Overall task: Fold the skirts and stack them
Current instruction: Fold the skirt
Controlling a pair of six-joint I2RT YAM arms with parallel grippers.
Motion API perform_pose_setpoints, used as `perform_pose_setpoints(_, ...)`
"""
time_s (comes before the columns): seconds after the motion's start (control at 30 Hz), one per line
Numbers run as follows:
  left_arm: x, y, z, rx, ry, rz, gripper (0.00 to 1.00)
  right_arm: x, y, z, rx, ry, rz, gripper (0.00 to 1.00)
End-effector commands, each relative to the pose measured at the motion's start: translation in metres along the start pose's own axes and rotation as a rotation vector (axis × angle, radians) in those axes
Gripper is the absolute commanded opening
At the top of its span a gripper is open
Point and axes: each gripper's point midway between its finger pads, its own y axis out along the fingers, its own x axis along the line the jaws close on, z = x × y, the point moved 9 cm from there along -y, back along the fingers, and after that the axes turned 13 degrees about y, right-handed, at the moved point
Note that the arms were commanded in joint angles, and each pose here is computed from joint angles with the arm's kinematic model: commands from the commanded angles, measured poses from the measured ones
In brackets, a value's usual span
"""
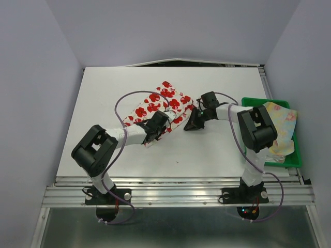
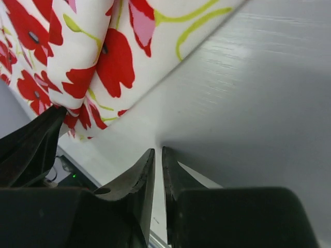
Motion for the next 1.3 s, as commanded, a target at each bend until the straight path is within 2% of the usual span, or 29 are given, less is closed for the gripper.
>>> perform_pose_setpoints(0.0,0.015,-0.007,0.006,0.002,0.018,-0.157,0.0,-0.005,0.015,-0.012,-0.018,0.112,-0.053,0.15)
perform_pose_setpoints(0.1,0.011,-0.016,0.01,-0.004,0.07,-0.17,0.0,-0.007,0.027,-0.027,-0.004,0.185,-0.086,0.12)
perform_pose_setpoints(0.33,-0.009,-0.034,0.015,-0.061,0.169,-0.134,0.0,0.003,0.041,-0.043,-0.015,0.199,-0.156,0.08)
perform_pose_setpoints(0.43,-0.019,-0.034,0.014,-0.064,0.183,-0.137,0.07,0.003,0.042,-0.044,-0.014,0.202,-0.158,0.07)
perform_pose_setpoints(0.47,-0.022,-0.034,0.014,-0.065,0.182,-0.13,0.11,0.004,0.041,-0.044,-0.017,0.201,-0.16,0.07)
perform_pose_setpoints(0.5,-0.025,-0.033,0.013,-0.062,0.18,-0.122,0.2,0.004,0.04,-0.043,-0.02,0.192,-0.161,0.07)
perform_pose_setpoints(0.53,-0.025,-0.033,0.012,-0.061,0.176,-0.121,0.4,0.003,0.039,-0.041,-0.019,0.187,-0.158,0.07)
perform_pose_setpoints(0.63,-0.022,-0.04,0.002,-0.085,0.157,-0.105,0.69,0.001,0.024,-0.046,-0.062,0.151,-0.161,0.07)
perform_pose_setpoints(0.73,-0.017,-0.06,-0.021,-0.194,0.099,0.051,0.69,-0.011,0.015,-0.053,-0.11,0.121,-0.121,0.08)
perform_pose_setpoints(0.8,-0.007,-0.081,-0.042,-0.291,0.058,0.091,0.7,-0.015,0.012,-0.061,-0.143,0.085,-0.089,0.08)
perform_pose_setpoints(0.9,0.012,-0.094,-0.05,-0.341,0.005,0.168,0.66,-0.016,0.01,-0.071,-0.159,-0.004,-0.013,0.08)
perform_pose_setpoints(0.93,0.021,-0.098,-0.052,-0.345,-0.016,0.201,0.6,-0.013,0.006,-0.072,-0.161,-0.033,-0.01,0.09)
perform_pose_setpoints(1.0,0.047,-0.093,-0.043,-0.331,-0.094,0.253,0.54,-0.007,-0.003,-0.069,-0.153,-0.054,-0.028,0.11)
perform_pose_setpoints(1.07,0.061,-0.083,-0.031,-0.259,-0.114,0.24,0.51,0.0,-0.014,-0.062,-0.134,-0.051,-0.056,0.18)
perform_pose_setpoints(1.1,0.064,-0.078,-0.024,-0.216,-0.102,0.234,0.51,0.003,-0.018,-0.061,-0.127,-0.038,-0.063,0.23)
perform_pose_setpoints(1.17,0.071,-0.073,-0.013,-0.2,-0.114,0.24,0.56,0.005,-0.024,-0.056,-0.119,-0.002,-0.061,0.27)
perform_pose_setpoints(1.2,0.078,-0.07,-0.005,-0.186,-0.135,0.233,0.58,0.004,-0.024,-0.053,-0.116,0.012,-0.059,0.34)
perform_pose_setpoints(1.27,0.079,-0.063,0.004,-0.159,-0.129,0.265,0.6,-0.003,-0.021,-0.045,-0.096,0.05,-0.067,0.34)
